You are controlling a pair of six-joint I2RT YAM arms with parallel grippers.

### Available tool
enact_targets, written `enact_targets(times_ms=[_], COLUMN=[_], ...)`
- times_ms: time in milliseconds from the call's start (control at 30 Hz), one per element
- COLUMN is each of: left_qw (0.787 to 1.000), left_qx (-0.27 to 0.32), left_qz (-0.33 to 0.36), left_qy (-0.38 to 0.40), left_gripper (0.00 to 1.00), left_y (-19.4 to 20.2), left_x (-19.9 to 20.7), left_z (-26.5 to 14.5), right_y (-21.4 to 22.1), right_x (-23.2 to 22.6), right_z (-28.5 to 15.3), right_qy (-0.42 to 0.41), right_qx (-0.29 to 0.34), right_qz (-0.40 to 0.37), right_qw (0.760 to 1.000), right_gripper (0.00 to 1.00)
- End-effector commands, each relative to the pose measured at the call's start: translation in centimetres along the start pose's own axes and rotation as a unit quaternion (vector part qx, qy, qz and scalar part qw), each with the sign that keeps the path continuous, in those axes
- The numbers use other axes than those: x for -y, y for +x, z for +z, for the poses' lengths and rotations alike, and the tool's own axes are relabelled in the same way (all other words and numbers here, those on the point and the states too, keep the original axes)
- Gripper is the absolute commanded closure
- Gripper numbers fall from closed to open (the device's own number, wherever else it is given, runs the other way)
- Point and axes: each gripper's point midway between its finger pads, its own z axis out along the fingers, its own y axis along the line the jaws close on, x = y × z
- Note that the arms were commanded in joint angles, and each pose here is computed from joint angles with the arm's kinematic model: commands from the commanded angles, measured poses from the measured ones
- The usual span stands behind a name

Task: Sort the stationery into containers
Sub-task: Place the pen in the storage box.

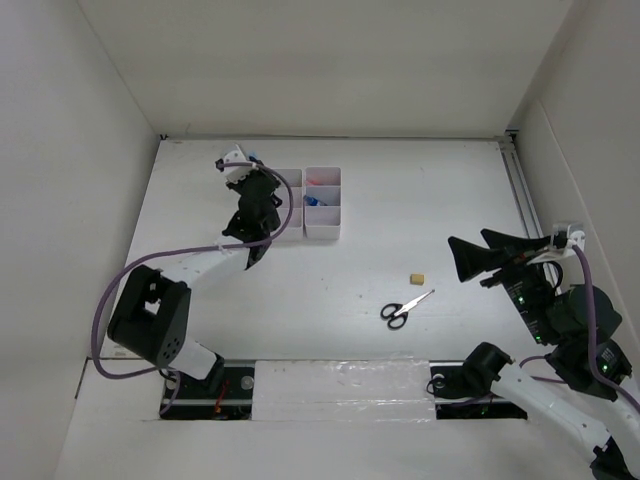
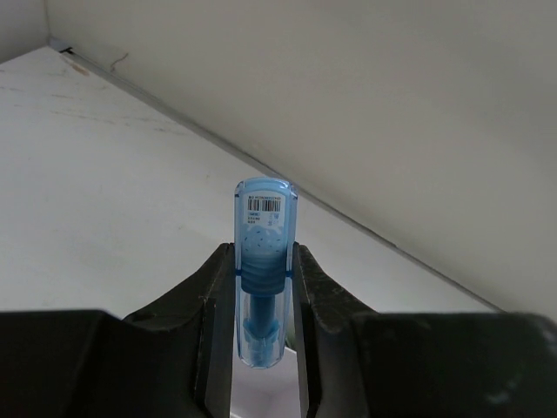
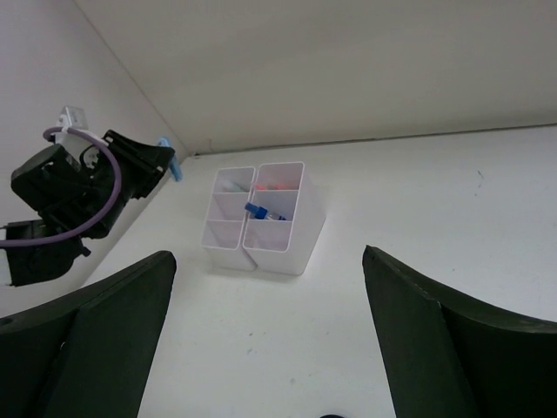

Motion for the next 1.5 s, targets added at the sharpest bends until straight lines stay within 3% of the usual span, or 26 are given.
enact_targets(times_ms=[0, 233, 333, 400, 467, 700, 733, 800, 967, 1467], left_qw=[0.997, 0.987, 0.973, 0.956, 0.951, 0.909, 0.892, 0.887, 0.89, 0.908], left_qx=[0.025, 0.025, 0.012, 0.034, 0.04, 0.034, 0.039, 0.032, 0.019, 0.063], left_qz=[-0.028, -0.052, -0.048, -0.066, -0.065, -0.043, -0.046, -0.053, -0.04, -0.031], left_qy=[0.064, 0.147, 0.223, 0.284, 0.299, 0.413, 0.448, 0.457, 0.454, 0.413], left_gripper=[1.0, 1.0, 1.0, 1.0, 1.0, 1.0, 1.0, 1.0, 1.0, 1.0], left_y=[-0.4, 0.7, 1.0, -0.6, -0.8, -0.1, -0.6, -0.6, 0.3, -0.5], left_x=[2.8, 3.1, 3.3, 3.7, 3.3, 5.3, 6.2, 6.6, 6.6, 6.1], left_z=[0.3, -2.1, -3.5, -4.5, -4.7, -6.2, -6.9, -6.6, -5.5, -3.1], right_y=[-0.8, -0.3, 0.5, 0.4, 0.7, 1.0, 1.5, 1.5, 1.4, 2.9], right_x=[-1.0, -0.8, -0.6, -0.6, -0.6, -0.8, -0.7, -0.7, -0.7, -1.4], right_z=[-0.1, -0.3, -0.2, -0.1, 0.1, 0.6, 0.6, 0.6, 0.8, 2.1], right_qy=[-0.026, -0.024, -0.022, -0.023, -0.023, -0.025, -0.024, -0.024, -0.025, -0.04], right_qx=[0.015, 0.01, 0.004, 0.008, 0.008, 0.001, -0.003, -0.003, 0.001, -0.02], right_qz=[0.014, 0.016, 0.014, 0.015, 0.015, 0.008, 0.002, 0.001, -0.006, -0.026], right_qw=[0.999, 1.0, 1.0, 1.0, 1.0, 1.0, 1.0, 1.0, 1.0, 0.999], right_gripper=[0.06, 0.06, 0.06, 0.06, 0.06, 0.06, 0.06, 0.06, 0.06, 0.06])
